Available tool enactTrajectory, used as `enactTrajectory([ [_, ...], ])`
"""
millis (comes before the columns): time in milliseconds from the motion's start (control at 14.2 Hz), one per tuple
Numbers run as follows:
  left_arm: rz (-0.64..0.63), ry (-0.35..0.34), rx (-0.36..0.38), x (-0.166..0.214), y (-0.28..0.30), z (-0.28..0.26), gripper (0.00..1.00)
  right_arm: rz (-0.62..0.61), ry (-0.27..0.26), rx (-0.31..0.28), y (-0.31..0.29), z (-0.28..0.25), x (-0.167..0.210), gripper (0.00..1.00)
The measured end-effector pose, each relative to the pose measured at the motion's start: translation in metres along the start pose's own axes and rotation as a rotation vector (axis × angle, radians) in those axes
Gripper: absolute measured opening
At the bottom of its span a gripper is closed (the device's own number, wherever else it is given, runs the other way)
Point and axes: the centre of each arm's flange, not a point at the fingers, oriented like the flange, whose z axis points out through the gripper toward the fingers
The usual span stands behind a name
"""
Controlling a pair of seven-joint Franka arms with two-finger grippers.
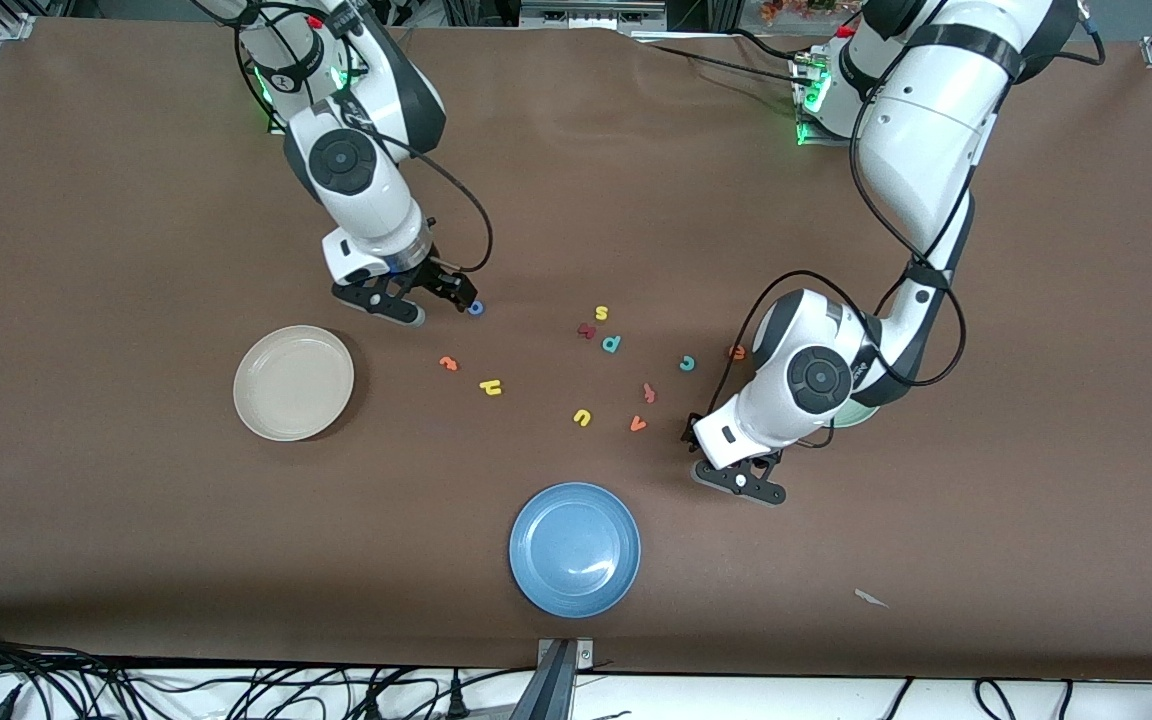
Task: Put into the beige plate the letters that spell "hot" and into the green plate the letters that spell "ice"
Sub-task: 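Grasp the pink letter with the left gripper while the right gripper advances, then drop the pink l on the green plate while the right gripper grasps the ring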
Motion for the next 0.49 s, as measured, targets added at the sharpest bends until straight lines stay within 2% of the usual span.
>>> enactTrajectory([
  [211, -0.013, 0.015, -0.003, -0.001, 0.000, 0.016, 0.60, 0.005, 0.006, 0.026, -0.007, 0.034, -0.020, 1.00],
  [493, -0.018, 0.003, 0.000, -0.004, -0.004, 0.028, 0.59, 0.004, -0.005, 0.022, -0.004, 0.070, -0.023, 1.00],
])
